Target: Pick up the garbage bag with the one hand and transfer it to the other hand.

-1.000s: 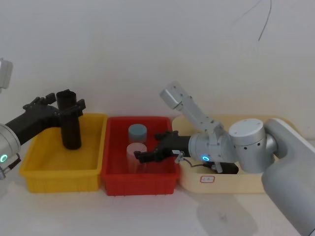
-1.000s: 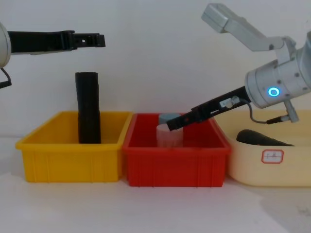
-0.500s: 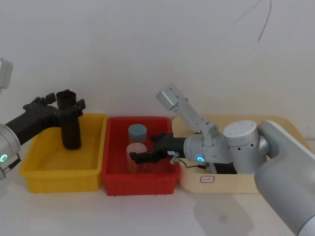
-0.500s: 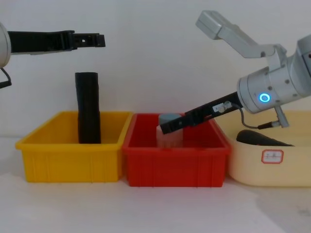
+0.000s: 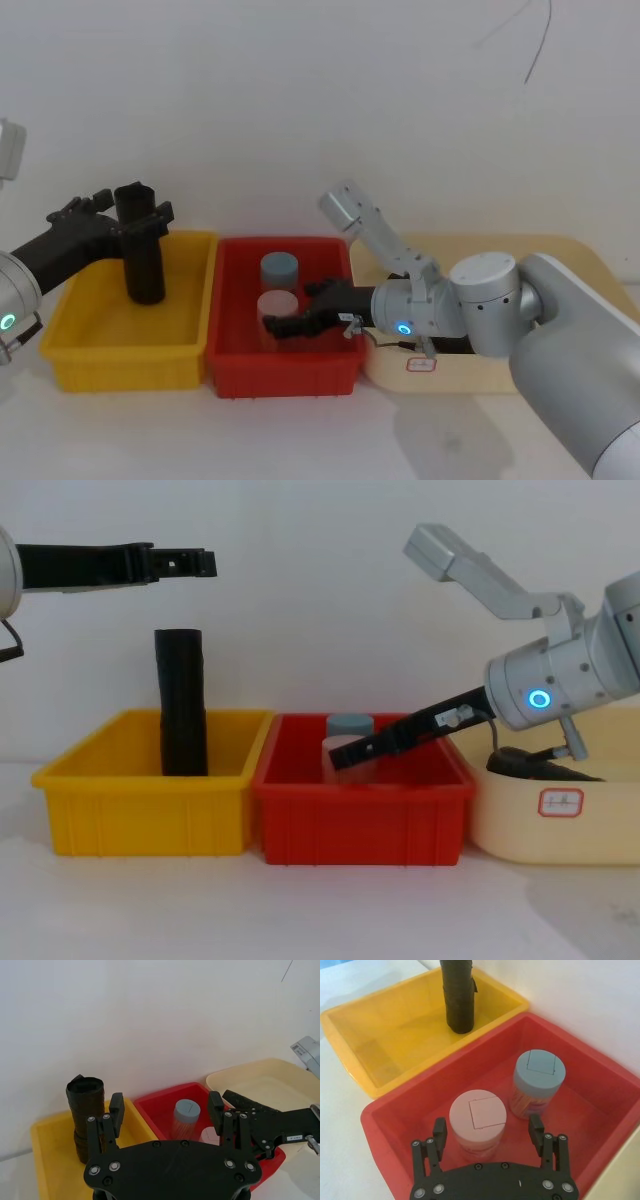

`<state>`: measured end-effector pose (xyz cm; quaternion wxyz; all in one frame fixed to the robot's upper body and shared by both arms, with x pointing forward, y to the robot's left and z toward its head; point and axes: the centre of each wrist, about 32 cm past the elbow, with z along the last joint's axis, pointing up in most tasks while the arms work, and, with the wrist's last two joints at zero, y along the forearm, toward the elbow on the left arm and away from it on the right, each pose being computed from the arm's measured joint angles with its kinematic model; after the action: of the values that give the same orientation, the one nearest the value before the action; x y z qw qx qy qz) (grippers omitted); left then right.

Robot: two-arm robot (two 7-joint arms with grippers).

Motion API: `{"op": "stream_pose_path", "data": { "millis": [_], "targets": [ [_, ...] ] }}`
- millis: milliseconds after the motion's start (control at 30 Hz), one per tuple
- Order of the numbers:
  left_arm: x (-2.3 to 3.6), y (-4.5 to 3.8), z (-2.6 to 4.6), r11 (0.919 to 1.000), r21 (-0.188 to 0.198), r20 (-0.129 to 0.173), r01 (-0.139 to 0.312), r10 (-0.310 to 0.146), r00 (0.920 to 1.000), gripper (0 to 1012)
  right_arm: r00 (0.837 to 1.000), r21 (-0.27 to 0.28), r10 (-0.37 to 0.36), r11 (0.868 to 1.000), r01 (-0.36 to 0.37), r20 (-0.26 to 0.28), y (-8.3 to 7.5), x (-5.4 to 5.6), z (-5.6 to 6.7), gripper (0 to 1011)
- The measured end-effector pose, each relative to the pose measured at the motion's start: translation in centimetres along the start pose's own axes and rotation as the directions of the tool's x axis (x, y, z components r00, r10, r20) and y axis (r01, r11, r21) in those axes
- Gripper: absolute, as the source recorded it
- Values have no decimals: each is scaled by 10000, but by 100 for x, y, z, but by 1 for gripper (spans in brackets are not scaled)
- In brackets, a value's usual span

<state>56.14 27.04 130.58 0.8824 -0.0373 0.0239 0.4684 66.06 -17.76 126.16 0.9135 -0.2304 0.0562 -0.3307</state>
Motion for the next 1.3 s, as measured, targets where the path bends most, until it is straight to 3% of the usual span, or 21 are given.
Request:
{"op": "stream_pose_path", "data": {
  "millis": [400, 867, 1167, 1300],
  "targets": [
    [0, 0, 0, 10000, 0, 0, 0, 0, 10000, 1001, 9998, -9, 185, 9998, -185, -73, 73, -4, -32, 978],
    [0, 0, 0, 10000, 0, 0, -1, 1, 10000, 1001, 9996, -3, 256, 9997, -256, -94, 97, -7, -41, 646],
    [0, 0, 0, 10000, -1, 0, 0, 0, 10000, 1001, 9993, 348, 178, 9993, -167, -316, 15, 3, -34, 646],
    [0, 0, 0, 10000, 0, 0, -1, 1, 10000, 1001, 9986, 860, -8, 9963, 53, -526, -120, 22, 9, 646]
  ]
}}
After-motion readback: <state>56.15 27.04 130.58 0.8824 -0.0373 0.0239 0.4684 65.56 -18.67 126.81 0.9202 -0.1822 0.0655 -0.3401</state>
